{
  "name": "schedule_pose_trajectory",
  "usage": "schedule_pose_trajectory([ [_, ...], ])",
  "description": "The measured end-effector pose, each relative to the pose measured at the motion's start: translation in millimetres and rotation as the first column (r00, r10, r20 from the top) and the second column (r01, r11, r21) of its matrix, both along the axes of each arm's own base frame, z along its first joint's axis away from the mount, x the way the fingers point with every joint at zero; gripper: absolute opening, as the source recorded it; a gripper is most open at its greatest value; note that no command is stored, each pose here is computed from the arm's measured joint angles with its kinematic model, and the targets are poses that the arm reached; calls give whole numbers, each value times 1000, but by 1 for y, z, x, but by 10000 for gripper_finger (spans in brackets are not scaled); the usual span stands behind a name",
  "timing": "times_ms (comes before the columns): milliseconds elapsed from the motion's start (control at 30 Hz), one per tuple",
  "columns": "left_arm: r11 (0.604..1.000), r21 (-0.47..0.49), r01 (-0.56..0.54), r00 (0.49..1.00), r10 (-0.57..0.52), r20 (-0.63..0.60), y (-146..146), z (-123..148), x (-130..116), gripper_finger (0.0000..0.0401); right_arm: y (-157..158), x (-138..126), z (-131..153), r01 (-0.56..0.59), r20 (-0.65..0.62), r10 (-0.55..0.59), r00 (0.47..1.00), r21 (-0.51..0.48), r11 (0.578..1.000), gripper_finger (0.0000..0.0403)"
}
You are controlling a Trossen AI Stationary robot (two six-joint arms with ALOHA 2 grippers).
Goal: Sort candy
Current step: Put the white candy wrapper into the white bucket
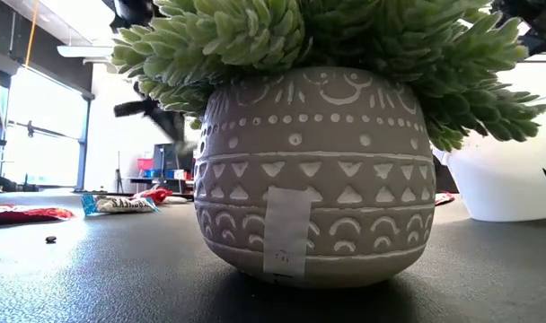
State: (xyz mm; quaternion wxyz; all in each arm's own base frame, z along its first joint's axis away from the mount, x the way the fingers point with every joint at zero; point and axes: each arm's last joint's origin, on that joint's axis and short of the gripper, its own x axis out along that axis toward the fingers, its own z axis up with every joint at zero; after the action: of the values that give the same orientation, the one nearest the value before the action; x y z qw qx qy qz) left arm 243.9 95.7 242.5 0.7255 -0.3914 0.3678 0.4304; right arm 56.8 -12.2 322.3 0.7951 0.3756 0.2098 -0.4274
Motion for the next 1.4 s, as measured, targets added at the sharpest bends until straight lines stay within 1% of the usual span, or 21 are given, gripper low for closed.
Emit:
schedule_pose_trajectory([
  [67,999,47,18,992,-23,125,-3,17,7,8,0,4,2,-26,12,26,1000,-25,999,183],
  [133,995,95,29,968,-52,245,-5,31,15,8,1,9,4,-52,23,53,998,-48,998,183],
  [267,976,210,52,883,-143,447,-9,58,31,8,2,25,10,-87,61,93,994,-90,992,183],
  [400,948,313,61,798,-235,555,-12,80,43,8,3,45,16,-124,98,140,985,-154,980,183],
  [533,922,381,61,746,-296,596,-15,93,49,8,4,69,25,-137,150,177,973,-245,960,183],
  [600,915,399,62,732,-314,605,-16,96,50,8,4,82,29,-131,178,187,966,-288,949,183],
  [733,910,409,70,718,-331,613,-20,97,51,8,5,108,35,-94,244,189,951,-356,930,183],
  [933,886,448,124,707,-395,586,-33,97,54,8,8,146,43,-61,343,231,910,-441,895,183],
  [1067,878,450,163,690,-427,584,-39,98,56,8,10,168,42,-44,407,245,880,-444,895,183],
  [1200,855,481,193,674,-472,569,-46,99,57,8,12,185,37,-41,441,254,861,-436,899,183],
  [1267,842,501,198,663,-492,565,-49,100,58,7,12,194,33,-38,448,254,857,-436,899,183],
  [1400,836,517,183,627,-504,594,-53,105,60,8,13,208,31,0,506,244,827,-435,900,183],
])
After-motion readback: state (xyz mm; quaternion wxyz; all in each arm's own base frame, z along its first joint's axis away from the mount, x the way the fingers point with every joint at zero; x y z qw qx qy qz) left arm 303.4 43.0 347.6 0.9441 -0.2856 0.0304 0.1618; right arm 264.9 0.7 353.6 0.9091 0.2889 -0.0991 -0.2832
